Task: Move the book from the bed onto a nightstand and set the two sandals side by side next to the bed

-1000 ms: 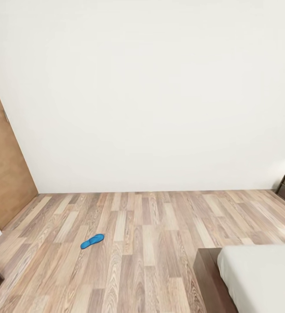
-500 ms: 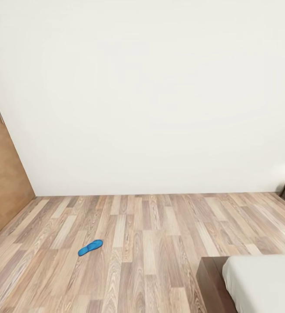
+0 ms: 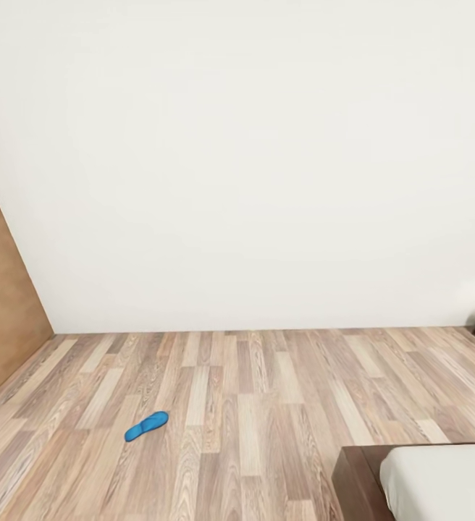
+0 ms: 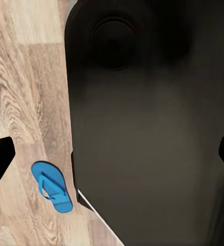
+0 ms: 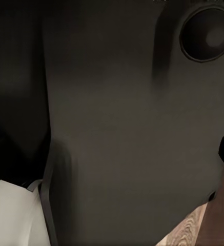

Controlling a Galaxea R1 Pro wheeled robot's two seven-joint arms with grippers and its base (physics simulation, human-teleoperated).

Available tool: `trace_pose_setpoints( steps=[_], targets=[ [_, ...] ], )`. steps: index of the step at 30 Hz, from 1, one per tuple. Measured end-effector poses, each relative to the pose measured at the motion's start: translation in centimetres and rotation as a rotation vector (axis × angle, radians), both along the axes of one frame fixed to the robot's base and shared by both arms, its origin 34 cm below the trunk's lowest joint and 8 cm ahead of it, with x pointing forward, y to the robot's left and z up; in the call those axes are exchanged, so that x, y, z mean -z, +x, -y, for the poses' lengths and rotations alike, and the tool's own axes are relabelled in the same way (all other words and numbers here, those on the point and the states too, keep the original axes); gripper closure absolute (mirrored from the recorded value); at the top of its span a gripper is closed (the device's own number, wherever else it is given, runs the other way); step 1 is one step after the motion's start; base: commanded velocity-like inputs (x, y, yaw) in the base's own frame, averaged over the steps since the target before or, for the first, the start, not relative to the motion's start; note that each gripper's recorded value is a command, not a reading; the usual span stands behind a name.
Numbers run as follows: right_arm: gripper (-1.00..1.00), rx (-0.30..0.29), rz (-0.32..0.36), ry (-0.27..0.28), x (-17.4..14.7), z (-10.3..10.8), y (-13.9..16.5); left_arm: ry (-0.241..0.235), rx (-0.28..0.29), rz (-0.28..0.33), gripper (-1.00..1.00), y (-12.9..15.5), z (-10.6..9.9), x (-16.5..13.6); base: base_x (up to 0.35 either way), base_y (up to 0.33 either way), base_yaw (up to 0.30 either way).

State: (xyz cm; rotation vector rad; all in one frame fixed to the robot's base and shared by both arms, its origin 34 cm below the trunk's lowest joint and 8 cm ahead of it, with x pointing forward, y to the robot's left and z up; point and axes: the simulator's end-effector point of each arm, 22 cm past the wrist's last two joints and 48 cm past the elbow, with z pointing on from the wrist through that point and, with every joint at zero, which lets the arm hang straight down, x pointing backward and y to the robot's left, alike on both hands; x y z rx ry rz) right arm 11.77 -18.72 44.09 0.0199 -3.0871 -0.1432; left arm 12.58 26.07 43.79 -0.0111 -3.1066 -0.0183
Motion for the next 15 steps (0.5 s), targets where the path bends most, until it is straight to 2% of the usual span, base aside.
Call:
trace_pose_setpoints(
  steps=[15],
  targets=[
    [-1.00, 0.000, 0.002, 0.000, 0.00, 0.00, 0.06, 0.000, 0.000, 0.002, -1.00, 0.06, 0.00, 0.00, 0.179, 0.000, 0.000]
  ],
)
